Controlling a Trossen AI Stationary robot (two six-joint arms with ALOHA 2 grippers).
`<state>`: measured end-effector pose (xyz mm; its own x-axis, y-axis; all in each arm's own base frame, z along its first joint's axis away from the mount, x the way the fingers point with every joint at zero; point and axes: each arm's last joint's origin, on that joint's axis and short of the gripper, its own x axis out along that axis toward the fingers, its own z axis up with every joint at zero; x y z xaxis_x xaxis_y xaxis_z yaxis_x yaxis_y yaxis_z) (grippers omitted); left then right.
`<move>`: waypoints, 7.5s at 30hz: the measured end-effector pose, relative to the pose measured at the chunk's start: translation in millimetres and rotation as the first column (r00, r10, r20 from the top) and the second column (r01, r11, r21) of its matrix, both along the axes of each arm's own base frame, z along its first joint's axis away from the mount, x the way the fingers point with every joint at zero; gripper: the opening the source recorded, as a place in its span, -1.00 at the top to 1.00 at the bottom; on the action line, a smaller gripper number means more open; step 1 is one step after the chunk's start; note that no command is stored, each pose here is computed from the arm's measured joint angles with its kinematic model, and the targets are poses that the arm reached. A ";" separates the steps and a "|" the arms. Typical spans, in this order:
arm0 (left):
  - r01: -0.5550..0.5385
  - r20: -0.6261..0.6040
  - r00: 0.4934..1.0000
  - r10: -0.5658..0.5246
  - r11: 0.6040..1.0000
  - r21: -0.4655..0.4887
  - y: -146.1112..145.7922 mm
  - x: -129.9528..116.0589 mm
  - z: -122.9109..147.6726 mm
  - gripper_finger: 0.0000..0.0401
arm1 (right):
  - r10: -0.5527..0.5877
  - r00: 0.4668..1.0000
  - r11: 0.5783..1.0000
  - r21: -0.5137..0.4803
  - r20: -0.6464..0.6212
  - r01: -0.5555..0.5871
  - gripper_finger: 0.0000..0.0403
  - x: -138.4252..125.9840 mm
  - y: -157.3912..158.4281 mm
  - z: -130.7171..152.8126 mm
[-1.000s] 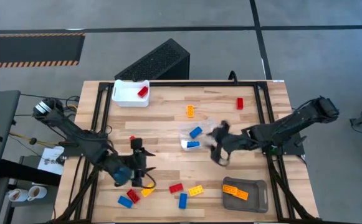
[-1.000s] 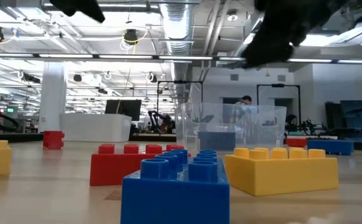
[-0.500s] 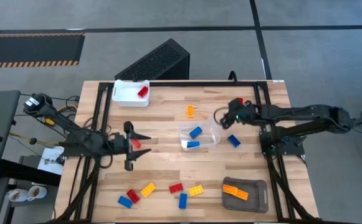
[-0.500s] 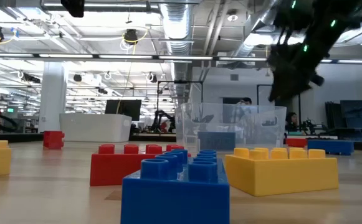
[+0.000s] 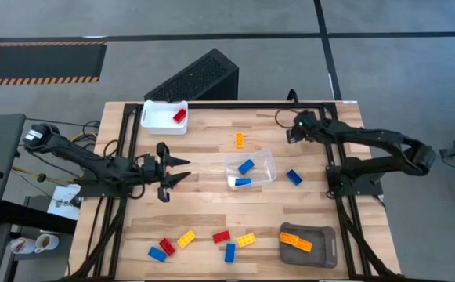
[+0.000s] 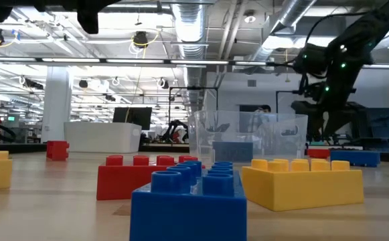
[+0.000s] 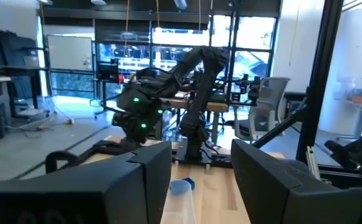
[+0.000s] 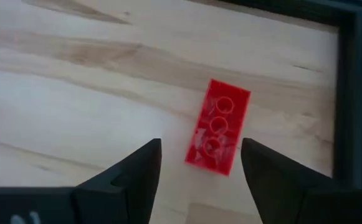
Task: Sort & place blocks by color
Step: Put the red game piece into the white bin, then put the blue game piece into the transparent bin
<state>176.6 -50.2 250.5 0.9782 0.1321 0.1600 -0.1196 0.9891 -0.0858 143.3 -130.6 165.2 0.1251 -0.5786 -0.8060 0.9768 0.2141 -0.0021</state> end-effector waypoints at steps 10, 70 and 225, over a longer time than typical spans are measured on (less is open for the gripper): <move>0.035 -0.057 0.998 -0.037 0.999 -0.026 1.0 12.2 -12.2 0.24 | -0.072 0.997 0.994 0.084 -0.026 0.074 -0.31 -7.2 -32.4 -27.6; -0.064 -0.069 0.996 0.053 0.983 -0.174 30.2 100.2 -44.4 -0.54 | 0.865 0.311 0.495 -0.574 0.393 -0.652 0.30 156.1 139.4 64.5; -0.249 0.013 0.968 0.251 0.966 -0.074 55.8 26.1 -17.8 0.14 | 0.574 0.816 0.759 0.414 -0.063 -0.503 -0.72 33.6 147.0 -2.6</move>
